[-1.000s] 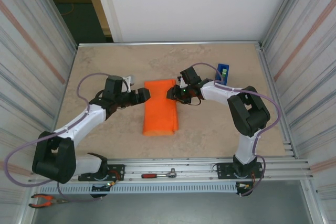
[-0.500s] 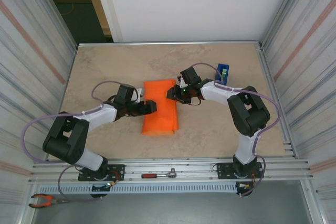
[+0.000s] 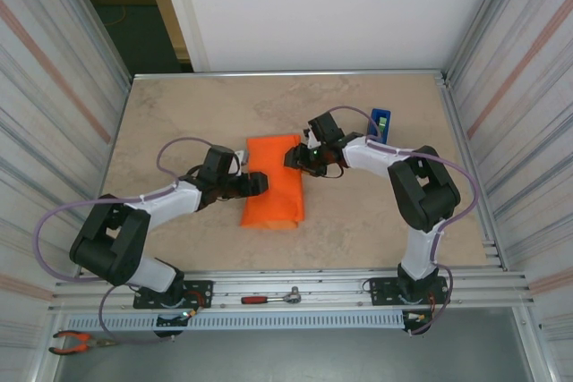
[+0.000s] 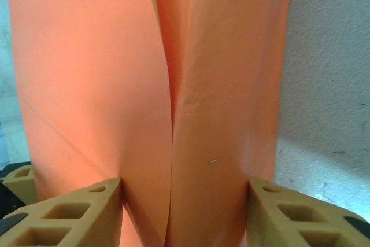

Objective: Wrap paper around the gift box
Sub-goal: Second fold the wrapping paper around the gift box, then tear off the tape with the cutter.

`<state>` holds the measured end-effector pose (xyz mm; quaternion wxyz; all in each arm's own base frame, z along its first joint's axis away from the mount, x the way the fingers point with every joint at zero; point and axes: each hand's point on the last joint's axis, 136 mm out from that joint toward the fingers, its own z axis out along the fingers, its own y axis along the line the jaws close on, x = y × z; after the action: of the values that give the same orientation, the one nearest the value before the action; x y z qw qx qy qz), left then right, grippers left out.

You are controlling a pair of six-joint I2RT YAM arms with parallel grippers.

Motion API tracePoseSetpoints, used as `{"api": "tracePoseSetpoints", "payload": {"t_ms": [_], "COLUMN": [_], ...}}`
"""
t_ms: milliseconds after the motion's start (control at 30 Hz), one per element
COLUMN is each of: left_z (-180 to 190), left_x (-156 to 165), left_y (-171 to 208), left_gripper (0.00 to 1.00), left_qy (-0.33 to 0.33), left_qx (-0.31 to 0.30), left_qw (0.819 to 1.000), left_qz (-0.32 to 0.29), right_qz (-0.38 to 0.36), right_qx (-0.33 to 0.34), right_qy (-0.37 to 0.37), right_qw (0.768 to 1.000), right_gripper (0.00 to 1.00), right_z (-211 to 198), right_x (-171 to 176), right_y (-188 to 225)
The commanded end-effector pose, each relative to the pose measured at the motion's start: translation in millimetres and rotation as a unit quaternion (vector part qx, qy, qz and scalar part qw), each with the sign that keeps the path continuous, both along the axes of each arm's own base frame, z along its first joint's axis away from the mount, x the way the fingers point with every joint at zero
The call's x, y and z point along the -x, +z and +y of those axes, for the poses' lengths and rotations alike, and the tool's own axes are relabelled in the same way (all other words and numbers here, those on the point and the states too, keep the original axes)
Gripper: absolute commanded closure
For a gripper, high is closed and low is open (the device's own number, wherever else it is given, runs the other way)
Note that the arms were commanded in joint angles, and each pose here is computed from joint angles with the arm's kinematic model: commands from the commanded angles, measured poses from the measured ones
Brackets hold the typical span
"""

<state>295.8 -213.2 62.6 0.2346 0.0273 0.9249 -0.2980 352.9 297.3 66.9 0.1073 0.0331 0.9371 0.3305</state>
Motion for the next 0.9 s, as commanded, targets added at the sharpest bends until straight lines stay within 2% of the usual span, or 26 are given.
{"api": "tracePoseSetpoints", "payload": {"t_ms": [0, 100, 233, 400, 533, 667, 867], "left_z": [36.3, 36.9, 37.9, 35.7, 34.0, 33.1, 34.1], "left_x": [31.8, 33.9, 32.8, 31.6, 31.8, 31.8, 33.8], "left_y": [-58.5, -59.2, -59.0, -59.6, -60.1, -62.0, -65.2], "left_gripper": [0.33, 0.33, 0.33, 0.33, 0.33, 0.33, 0.33], "left_qy": [0.029, 0.029, 0.029, 0.025, 0.021, 0.017, 0.014], "left_qx": [-0.102, -0.103, -0.108, -0.106, -0.105, -0.105, -0.111], "left_qw": [0.991, 0.991, 0.991, 0.991, 0.991, 0.991, 0.99], "left_qz": [0.076, 0.079, 0.078, 0.08, 0.082, 0.084, 0.089], "right_qz": [0.018, -0.014, -0.049, -0.077, -0.076, -0.06, -0.044], "right_qx": [0.002, -0.032, -0.054, -0.069, -0.083, -0.095, -0.092], "right_qy": [-0.016, -0.047, -0.107, -0.214, -0.269, -0.282, -0.271], "right_qw": [1.0, 0.998, 0.992, 0.971, 0.956, 0.953, 0.957], "right_gripper": [0.41, 0.35, 0.35, 0.37, 0.41, 0.51, 0.62], "right_z": [-19.6, -46.3, -103.2, -203.7, -260.5, -283.2, -286.4], "right_x": [-6.6, -28.8, -54.8, -77.7, -80.5, -81.9, -83.8], "right_y": [11.1, 52.5, 87.5, 97.2, 88.6, 71.9, 49.7]}}
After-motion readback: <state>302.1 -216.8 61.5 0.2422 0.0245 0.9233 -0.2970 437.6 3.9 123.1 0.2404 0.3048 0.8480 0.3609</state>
